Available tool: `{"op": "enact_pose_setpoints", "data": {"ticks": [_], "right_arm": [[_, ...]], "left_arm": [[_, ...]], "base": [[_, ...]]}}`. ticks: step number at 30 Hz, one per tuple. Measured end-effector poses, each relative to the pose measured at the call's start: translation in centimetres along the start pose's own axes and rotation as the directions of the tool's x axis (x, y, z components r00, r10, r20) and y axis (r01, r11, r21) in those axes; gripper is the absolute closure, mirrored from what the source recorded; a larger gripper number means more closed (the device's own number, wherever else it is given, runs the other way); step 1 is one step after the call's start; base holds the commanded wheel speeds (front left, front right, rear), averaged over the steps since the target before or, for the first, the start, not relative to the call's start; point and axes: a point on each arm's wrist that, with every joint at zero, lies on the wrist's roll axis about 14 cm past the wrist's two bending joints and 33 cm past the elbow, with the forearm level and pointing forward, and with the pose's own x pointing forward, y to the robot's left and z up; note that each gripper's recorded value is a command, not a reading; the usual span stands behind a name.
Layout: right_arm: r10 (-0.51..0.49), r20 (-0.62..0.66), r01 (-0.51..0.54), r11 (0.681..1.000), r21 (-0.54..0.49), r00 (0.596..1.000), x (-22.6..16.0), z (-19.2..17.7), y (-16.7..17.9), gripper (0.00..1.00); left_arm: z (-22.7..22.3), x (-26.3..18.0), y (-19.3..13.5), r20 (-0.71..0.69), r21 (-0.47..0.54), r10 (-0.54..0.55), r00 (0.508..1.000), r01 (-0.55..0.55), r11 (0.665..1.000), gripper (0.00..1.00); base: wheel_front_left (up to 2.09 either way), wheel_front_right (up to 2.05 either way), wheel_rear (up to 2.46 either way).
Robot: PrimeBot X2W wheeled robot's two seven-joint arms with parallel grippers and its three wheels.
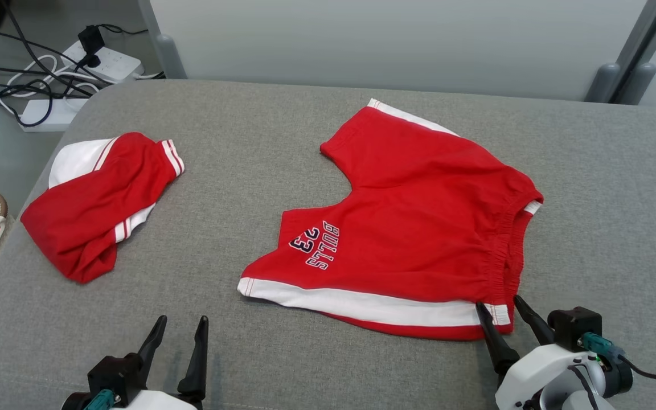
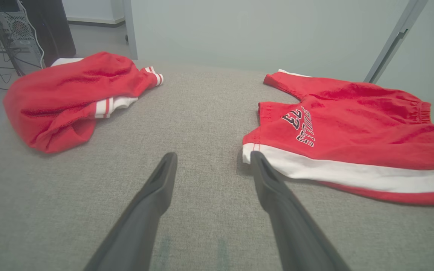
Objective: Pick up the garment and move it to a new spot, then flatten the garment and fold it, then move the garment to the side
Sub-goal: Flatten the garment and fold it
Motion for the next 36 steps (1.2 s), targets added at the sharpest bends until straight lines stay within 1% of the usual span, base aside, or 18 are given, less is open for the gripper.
{"op": "enact_pose_setpoints", "data": {"ticks": [5, 6, 7, 8, 9, 10, 11, 16, 20, 28, 36], "right_arm": [[0.023, -0.055, -0.022, 1.000, 0.010, 0.998, 0.9, -1.4, 0.5, 0.01], [0.027, -0.064, -0.026, 1.000, 0.014, 0.998, 0.9, -1.6, 0.6, 0.09], [0.028, -0.075, -0.026, 0.999, 0.018, 0.997, 0.9, -2.0, 0.6, 0.34], [0.030, -0.086, -0.029, 0.999, 0.018, 0.996, 1.0, -2.3, 0.7, 0.53], [0.034, -0.089, -0.033, 0.999, 0.016, 0.995, 1.0, -2.3, 0.7, 0.67], [0.037, -0.091, -0.036, 0.999, 0.015, 0.995, 1.1, -2.3, 0.8, 0.92], [0.038, -0.090, -0.036, 0.999, 0.018, 0.995, 1.1, -2.3, 0.8, 1.00], [0.032, -0.073, -0.031, 0.999, 0.018, 0.997, 1.0, -1.8, 0.3, 1.00], [0.000, -0.073, 0.001, 1.000, 0.016, 0.997, 0.5, -1.8, -1.3, 1.00], [-0.064, -0.063, 0.065, 0.998, 0.021, 0.996, -0.7, -1.7, -3.7, 1.00], [-0.079, -0.066, 0.081, 0.996, 0.022, 0.995, -0.9, -1.8, -4.3, 1.00]], "left_arm": [[-0.4, -0.1, 0.2, -0.014, -0.002, 0.007, 1.000, -0.007, 1.000, 0.00], [-0.5, -0.1, 0.1, -0.016, -0.002, 0.004, 1.000, -0.004, 1.000, 0.00], [-0.6, 0.0, 0.0, -0.019, -0.002, 0.001, 1.000, -0.001, 1.000, 0.00], [-0.6, 0.1, -0.1, -0.020, -0.001, -0.002, 1.000, 0.002, 1.000, 0.00], [-0.5, 0.2, -0.3, -0.020, -0.003, -0.008, 1.000, 0.008, 1.000, 0.00], [-0.4, 0.4, -0.5, -0.017, -0.006, -0.016, 1.000, 0.016, 1.000, 0.00], [-0.3, 0.7, -0.9, -0.013, -0.009, -0.027, 1.000, 0.026, 1.000, 0.00], [-0.2, 2.0, -2.9, -0.015, -0.036, -0.091, 0.996, 0.090, 0.995, 0.00], [-1.0, 3.0, -4.9, -0.054, -0.060, -0.173, 0.983, 0.170, 0.984, 0.00], [-4.0, 4.2, -7.1, -0.166, -0.140, -0.257, 0.952, 0.235, 0.962, 0.00], [-6.0, 4.3, -8.9, -0.238, -0.200, -0.325, 0.915, 0.281, 0.939, 0.00]], "base": [[0.00, 0.00, 0.00], [0.00, 0.00, 0.00], [0.00, 0.00, 0.00], [0.00, 0.00, 0.00], [0.00, 0.00, 0.00], [0.00, 0.00, 0.00], [0.00, 0.00, 0.00], [0.00, 0.00, 0.00], [0.00, 0.00, 0.00], [0.00, 0.00, 0.00], [0.00, 0.00, 0.00]]}}
